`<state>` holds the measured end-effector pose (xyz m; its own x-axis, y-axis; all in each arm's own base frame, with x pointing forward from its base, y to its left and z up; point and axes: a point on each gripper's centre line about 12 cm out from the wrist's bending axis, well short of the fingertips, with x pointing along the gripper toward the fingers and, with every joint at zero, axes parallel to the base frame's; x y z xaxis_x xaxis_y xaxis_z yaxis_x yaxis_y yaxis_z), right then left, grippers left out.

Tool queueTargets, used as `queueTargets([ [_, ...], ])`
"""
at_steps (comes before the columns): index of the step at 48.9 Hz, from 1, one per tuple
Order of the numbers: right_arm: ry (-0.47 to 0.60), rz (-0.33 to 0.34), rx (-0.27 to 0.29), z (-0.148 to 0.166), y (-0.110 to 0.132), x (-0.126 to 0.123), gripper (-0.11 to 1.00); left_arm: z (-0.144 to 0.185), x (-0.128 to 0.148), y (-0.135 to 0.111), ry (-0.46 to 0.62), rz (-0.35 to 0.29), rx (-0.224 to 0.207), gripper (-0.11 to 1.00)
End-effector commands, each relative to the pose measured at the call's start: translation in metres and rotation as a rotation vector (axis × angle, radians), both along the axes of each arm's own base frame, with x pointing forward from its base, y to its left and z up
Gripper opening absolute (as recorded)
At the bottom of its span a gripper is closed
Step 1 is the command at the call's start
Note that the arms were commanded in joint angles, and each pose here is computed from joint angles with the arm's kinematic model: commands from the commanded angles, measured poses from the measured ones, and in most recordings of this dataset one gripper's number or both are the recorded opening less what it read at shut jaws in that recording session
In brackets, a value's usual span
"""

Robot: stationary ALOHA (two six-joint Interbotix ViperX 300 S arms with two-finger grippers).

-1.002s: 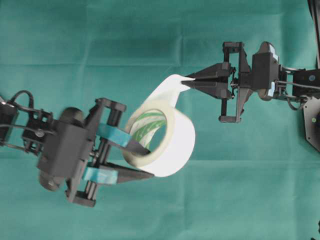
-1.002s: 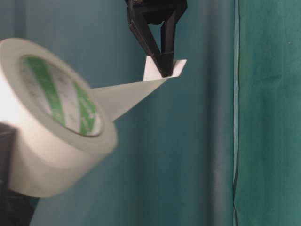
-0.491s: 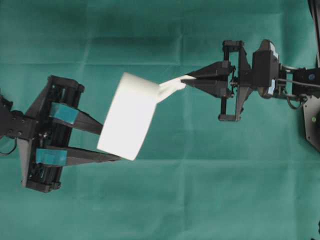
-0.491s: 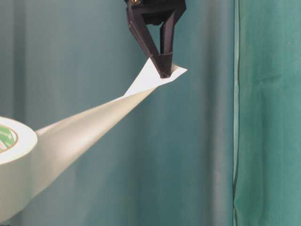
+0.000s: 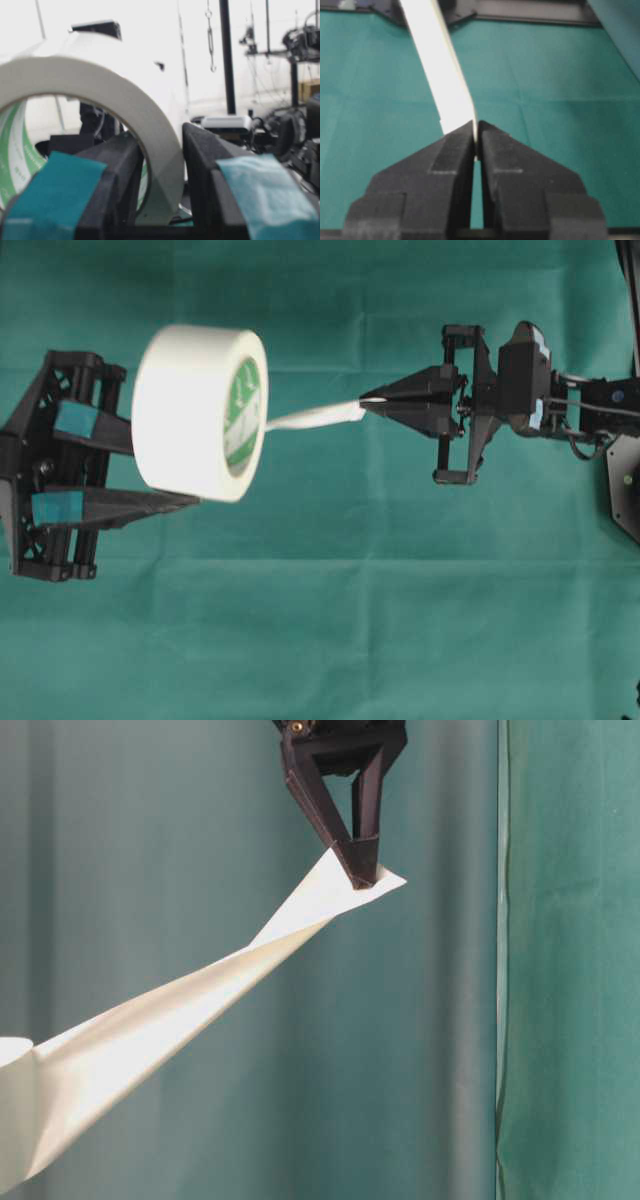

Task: Peel off the duct tape with your right arm.
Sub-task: 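Pull the roll leftward with the left gripper, unwinding tape from right gripper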

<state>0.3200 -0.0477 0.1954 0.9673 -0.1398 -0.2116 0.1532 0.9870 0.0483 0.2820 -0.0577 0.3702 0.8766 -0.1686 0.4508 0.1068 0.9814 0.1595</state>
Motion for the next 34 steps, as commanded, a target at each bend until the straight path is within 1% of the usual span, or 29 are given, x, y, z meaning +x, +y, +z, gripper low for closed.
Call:
queueTargets([
  [1, 0.012, -0.028, 0.01, -0.003, -0.007, -0.002, -0.09, 0.024, -0.013, 0.0, -0.119, 0.007, 0.006, 0.22],
  [7, 0.023, -0.028, 0.014, -0.006, -0.007, -0.002, -0.09, 0.026, -0.015, 0.001, -0.153, 0.036, 0.046, 0.22],
  [15, 0.031, -0.03, 0.029, -0.009, -0.007, -0.001, -0.09, 0.028, -0.018, 0.001, -0.201, 0.068, 0.085, 0.22],
  [25, 0.039, -0.033, 0.06, -0.013, -0.006, -0.001, -0.09, 0.028, -0.018, 0.008, -0.216, 0.103, 0.095, 0.22],
  [34, 0.044, -0.014, 0.072, -0.015, 0.0, 0.001, -0.09, 0.028, -0.019, 0.015, -0.217, 0.128, 0.098, 0.22],
])
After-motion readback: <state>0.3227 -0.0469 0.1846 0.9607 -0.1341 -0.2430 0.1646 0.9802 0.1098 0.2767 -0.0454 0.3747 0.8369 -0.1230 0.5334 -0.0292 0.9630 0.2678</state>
